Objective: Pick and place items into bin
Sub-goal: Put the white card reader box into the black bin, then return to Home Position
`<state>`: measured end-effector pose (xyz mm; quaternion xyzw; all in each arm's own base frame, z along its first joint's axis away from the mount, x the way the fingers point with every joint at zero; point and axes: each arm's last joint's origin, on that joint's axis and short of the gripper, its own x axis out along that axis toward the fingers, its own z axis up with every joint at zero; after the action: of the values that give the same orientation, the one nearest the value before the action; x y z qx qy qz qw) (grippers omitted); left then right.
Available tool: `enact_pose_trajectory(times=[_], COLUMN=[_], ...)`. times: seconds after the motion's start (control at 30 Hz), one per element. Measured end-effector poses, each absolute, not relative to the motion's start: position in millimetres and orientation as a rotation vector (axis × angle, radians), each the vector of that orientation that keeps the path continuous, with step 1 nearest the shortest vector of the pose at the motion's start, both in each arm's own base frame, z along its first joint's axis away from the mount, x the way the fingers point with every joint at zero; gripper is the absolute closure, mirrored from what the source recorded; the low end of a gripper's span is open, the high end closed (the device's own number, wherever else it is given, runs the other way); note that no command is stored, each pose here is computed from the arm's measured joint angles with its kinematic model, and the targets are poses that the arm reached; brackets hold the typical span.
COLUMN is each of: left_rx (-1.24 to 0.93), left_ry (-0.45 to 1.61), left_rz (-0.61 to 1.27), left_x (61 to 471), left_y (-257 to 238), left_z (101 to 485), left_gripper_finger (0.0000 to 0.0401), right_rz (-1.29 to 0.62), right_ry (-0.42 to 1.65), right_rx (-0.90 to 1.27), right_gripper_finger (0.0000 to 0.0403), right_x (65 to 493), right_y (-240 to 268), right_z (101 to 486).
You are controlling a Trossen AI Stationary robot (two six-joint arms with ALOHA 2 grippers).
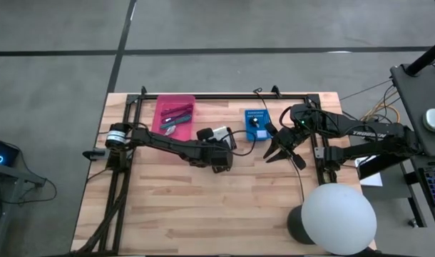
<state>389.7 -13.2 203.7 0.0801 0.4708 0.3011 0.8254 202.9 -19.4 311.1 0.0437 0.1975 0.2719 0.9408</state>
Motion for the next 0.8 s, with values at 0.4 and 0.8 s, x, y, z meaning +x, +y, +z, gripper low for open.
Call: enact_pose_trajectory(times=[0.4, 0.8], left_rx=[0.151, -0.167], left_ry=[0.962, 0.693], left_rz=[0.632, 0.461], left_x=[392, 386], left_y=[-15, -7], left_z=[215, 286], left_gripper_finger=[0.0267, 0.0275], right_rz=[0.555, 0.498], right_ry=[0.403, 0.383], right_rx=[0.089, 0.01], right_gripper_finger=[0.0335, 0.0335], right_x=[203, 204], right_y=[-19, -21], right_z=[311, 312])
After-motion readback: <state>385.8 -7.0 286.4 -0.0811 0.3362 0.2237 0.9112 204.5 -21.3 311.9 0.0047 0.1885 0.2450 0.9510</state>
